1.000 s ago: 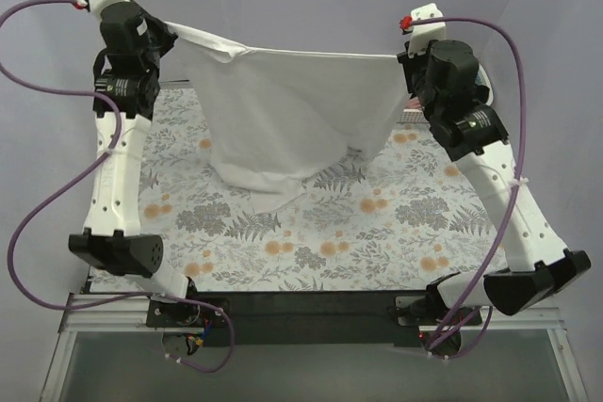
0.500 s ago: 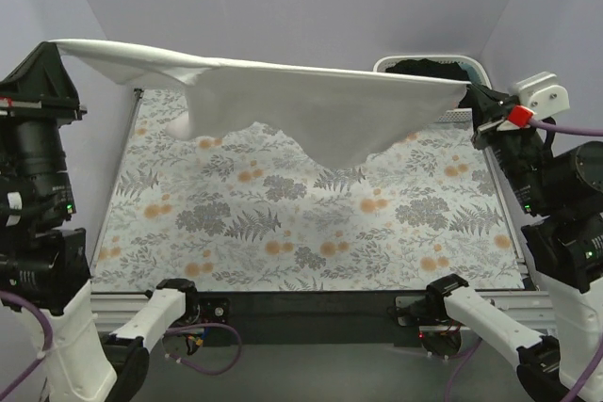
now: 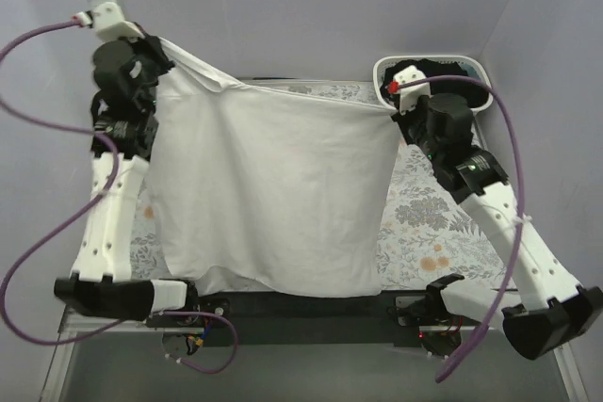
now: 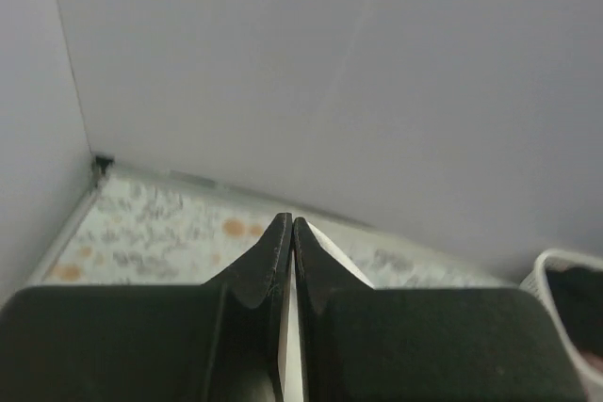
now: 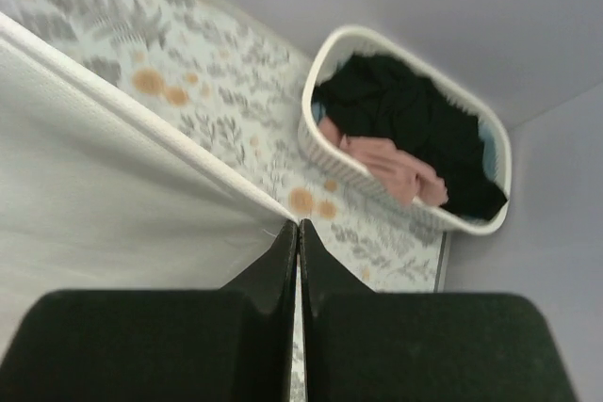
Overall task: Fold and stack the t-shirts
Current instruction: Flatten the tshirt out
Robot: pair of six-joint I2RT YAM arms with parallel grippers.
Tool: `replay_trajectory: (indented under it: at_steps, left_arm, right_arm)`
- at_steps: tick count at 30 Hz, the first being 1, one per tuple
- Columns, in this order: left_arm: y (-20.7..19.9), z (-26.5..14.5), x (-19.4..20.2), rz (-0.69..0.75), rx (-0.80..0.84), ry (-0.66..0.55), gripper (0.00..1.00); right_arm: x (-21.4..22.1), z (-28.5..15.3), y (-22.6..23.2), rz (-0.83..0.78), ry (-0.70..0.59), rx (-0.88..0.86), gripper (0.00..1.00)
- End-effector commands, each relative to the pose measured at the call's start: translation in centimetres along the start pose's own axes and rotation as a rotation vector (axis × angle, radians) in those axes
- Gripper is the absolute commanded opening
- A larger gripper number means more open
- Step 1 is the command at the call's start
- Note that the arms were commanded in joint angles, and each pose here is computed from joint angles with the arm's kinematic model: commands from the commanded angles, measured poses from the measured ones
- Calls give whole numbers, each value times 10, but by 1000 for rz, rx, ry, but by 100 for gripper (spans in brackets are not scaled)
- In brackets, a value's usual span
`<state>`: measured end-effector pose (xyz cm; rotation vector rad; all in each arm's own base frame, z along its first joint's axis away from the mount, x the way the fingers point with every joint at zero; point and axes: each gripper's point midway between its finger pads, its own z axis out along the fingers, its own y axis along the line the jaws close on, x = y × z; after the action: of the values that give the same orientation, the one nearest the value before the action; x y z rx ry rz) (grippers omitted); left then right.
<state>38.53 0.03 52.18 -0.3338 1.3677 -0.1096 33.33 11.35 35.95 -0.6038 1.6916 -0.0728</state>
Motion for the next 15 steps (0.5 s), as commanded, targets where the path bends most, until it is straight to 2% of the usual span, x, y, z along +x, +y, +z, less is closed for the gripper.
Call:
replay_trajectory:
  at_steps: [1, 2, 4, 5, 7, 8, 9, 12, 15]
  left_arm:
    - [15, 45, 124, 52, -27, 238, 0]
    - [18, 59, 167, 41, -29, 305, 0]
    - [29, 63, 232, 46, -44, 422, 0]
    - [32, 69, 268, 28, -49, 479, 0]
    - [43, 66, 319, 28, -67, 575, 0]
    - [46, 66, 336, 23, -72, 604, 0]
    - [53, 65, 368, 21, -89, 668, 0]
    - [61, 64, 410, 5, -105, 747, 0]
    - [63, 70, 423, -14, -109, 767, 0]
  right_arm:
    - [35, 38, -12, -17, 77, 127, 1]
    - [62, 57, 0, -35, 138, 104, 1]
    - [78, 81, 2, -29, 127, 119, 1]
    - [101, 98, 9, -35, 173, 107, 1]
    - [120, 119, 11, -27, 186, 115, 1]
    - [142, 135, 19, -34, 239, 96, 1]
    - [144, 144, 16, -34, 240, 98, 1]
    - [166, 170, 19, -64, 294, 73, 1]
    - [187, 185, 18, -87, 343, 68, 1]
